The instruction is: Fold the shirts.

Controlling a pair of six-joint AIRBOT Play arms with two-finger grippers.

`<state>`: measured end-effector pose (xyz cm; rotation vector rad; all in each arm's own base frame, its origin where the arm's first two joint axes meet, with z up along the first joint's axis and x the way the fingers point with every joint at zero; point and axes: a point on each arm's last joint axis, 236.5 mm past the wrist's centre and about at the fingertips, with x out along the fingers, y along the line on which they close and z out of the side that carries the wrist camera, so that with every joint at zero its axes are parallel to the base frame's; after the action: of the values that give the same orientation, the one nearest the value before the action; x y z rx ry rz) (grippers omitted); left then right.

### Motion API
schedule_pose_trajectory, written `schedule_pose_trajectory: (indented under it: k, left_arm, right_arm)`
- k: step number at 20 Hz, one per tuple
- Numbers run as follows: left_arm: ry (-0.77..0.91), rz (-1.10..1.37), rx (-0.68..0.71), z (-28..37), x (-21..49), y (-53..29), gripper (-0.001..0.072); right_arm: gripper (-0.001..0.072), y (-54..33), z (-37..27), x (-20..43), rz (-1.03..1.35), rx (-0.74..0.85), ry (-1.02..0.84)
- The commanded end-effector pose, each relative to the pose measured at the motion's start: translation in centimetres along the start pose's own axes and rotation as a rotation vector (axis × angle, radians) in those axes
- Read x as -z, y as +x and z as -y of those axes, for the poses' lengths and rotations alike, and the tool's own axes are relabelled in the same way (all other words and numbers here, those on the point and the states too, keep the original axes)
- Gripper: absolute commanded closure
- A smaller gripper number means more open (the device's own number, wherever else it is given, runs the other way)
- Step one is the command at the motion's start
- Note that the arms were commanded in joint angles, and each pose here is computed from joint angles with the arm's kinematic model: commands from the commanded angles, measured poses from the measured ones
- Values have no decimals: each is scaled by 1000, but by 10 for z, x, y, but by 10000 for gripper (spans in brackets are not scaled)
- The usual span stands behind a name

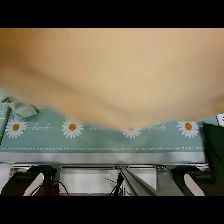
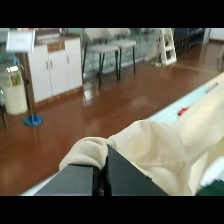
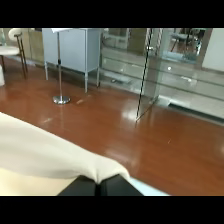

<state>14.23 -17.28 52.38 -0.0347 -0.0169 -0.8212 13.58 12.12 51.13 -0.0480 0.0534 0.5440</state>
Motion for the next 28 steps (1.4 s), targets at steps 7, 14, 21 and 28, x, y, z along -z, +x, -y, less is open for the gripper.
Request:
schedule_pose_trajectory:
  k: [7, 14, 21, 28]
  left_arm:
    - [-429, -499, -19, -58, 195, 41, 671]
    - [-626, -448, -164, -148, 332, 150, 670]
    - [-748, -484, -282, -192, 435, 240, 670]
    - [-845, -666, -193, -187, 456, 216, 2]
  right_arm:
    - [696, 52, 56, 188, -612, 88, 224]
    - [695, 183, 160, 332, -831, 202, 404]
    - [695, 319, 196, 387, -752, 83, 671]
    - [76, 270, 209, 424, -961, 70, 738]
